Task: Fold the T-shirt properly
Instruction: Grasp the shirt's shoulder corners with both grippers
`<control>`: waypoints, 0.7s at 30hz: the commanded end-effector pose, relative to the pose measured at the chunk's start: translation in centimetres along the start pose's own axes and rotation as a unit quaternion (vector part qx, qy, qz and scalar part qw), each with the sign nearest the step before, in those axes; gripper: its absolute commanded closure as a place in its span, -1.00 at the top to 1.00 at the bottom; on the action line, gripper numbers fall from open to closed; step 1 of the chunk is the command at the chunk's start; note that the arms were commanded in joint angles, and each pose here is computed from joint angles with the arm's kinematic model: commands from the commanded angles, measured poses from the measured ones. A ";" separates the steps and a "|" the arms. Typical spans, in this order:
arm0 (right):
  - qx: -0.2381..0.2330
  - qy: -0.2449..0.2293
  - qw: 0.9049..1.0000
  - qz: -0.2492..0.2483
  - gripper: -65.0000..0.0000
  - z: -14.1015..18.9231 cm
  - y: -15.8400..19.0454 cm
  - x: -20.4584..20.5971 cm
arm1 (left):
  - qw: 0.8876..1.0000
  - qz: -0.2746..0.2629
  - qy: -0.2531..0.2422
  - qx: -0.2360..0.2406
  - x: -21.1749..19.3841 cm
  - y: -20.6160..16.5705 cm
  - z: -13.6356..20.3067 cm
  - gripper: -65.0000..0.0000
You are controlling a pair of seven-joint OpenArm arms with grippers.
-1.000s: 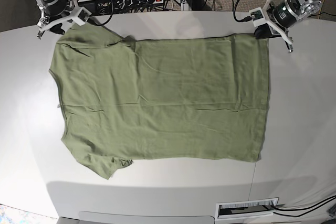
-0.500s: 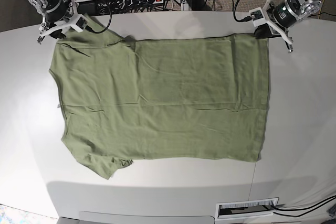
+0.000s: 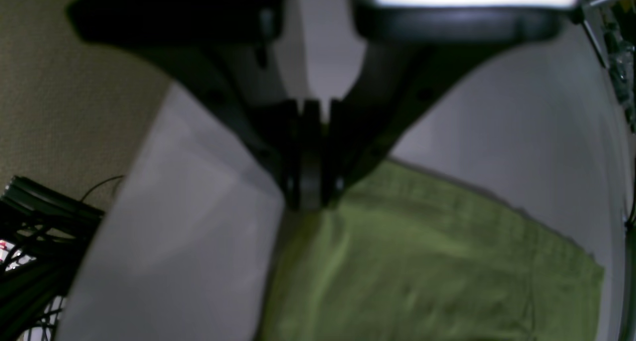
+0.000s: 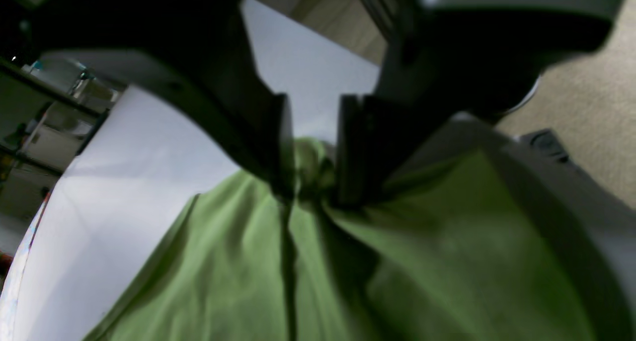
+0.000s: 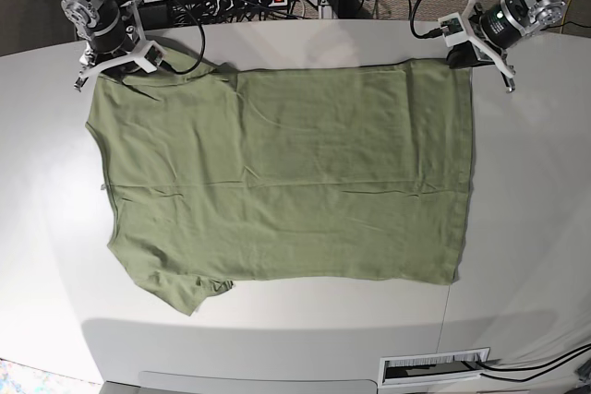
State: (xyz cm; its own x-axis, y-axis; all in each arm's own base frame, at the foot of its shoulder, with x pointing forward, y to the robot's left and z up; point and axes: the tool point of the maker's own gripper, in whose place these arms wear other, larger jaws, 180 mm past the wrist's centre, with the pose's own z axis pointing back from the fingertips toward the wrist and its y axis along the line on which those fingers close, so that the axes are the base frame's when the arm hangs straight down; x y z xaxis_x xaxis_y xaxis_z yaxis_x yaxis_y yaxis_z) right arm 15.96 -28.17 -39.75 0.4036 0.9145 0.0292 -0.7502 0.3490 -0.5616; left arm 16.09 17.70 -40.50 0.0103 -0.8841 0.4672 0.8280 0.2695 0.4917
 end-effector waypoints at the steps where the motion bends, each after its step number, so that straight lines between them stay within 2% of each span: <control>1: 0.029 0.018 0.999 0.009 -0.54 0.3 1.3 -0.7 | 1.000 -0.007 0.003 -0.007 -0.2 0.0 0.3 -1.00; 3: 0.023 0.023 0.999 0.009 -0.59 0.7 0.9 -0.6 | 1.000 -0.007 0.003 -0.007 -0.2 -0.1 0.3 -1.00; 6: 0.016 0.023 1.000 0.009 -0.97 1.0 0.4 -0.2 | 1.000 -0.007 0.006 -0.007 -0.2 -0.1 0.3 -1.00; 7: 0.015 0.025 1.000 0.009 -1.00 1.1 0.4 -0.3 | 1.000 -0.008 0.006 -0.007 -0.3 0.0 0.3 -1.00; 18: 0.020 0.029 0.999 0.015 -1.00 2.2 1.0 -0.1 | 1.000 -0.007 0.015 -0.021 -0.6 -1.2 0.7 -1.00; 21: 0.027 0.019 0.999 0.020 -1.00 3.4 1.8 0.5 | 0.999 -0.032 0.027 -0.033 -0.8 -2.6 1.3 -1.00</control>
State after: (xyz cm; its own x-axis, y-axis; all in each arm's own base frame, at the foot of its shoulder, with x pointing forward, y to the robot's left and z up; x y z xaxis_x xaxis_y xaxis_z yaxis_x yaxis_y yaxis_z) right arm 12.48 -26.19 -38.64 0.4006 0.9160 -0.0194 -0.8008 0.3398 -0.4932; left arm 14.12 17.72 -40.70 -0.0198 -0.9066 0.4215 0.8406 0.2132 0.4979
